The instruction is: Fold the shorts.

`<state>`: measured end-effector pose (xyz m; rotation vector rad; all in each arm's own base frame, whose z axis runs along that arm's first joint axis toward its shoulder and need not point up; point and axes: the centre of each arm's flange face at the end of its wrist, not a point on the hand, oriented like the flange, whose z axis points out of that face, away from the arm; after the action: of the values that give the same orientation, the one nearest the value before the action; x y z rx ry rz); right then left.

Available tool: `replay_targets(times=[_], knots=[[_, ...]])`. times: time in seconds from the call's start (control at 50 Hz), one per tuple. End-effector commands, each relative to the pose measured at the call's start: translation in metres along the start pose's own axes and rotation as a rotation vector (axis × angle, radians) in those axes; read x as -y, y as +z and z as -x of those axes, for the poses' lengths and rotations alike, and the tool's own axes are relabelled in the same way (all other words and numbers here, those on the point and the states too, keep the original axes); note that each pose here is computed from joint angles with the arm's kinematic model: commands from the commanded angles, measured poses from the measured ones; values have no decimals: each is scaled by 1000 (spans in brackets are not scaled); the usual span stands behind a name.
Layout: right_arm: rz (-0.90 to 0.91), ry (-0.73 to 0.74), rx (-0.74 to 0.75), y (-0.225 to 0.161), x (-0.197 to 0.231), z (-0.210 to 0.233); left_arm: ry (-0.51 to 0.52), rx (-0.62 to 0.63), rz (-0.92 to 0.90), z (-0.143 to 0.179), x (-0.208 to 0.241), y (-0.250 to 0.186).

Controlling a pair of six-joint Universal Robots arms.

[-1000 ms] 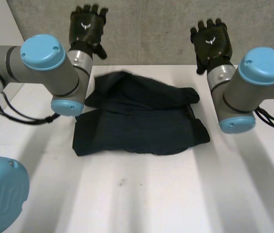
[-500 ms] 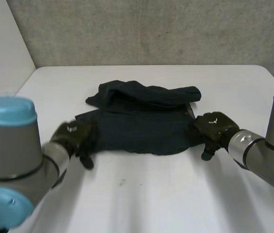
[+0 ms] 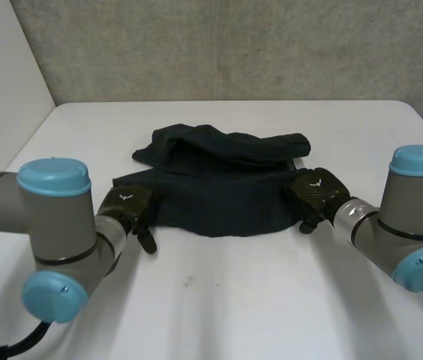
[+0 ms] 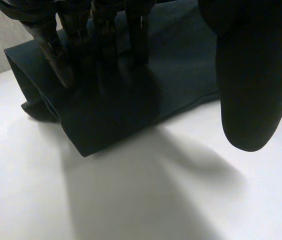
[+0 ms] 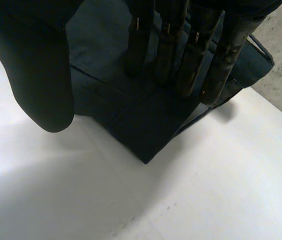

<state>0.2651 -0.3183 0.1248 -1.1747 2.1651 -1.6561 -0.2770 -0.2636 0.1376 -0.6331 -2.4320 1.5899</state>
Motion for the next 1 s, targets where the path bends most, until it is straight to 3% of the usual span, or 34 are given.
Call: replay_targets(times=[0.02,0.36,1.0], knots=[[-17,-10,-6,13,1,-3,7,6,-25,0,7,26],[-26,-47,-23,31,-7,-8,136,26,-75,3,12,64],[-45,-37,-38,29,2,-11,182,29,-142,19,14,111]])
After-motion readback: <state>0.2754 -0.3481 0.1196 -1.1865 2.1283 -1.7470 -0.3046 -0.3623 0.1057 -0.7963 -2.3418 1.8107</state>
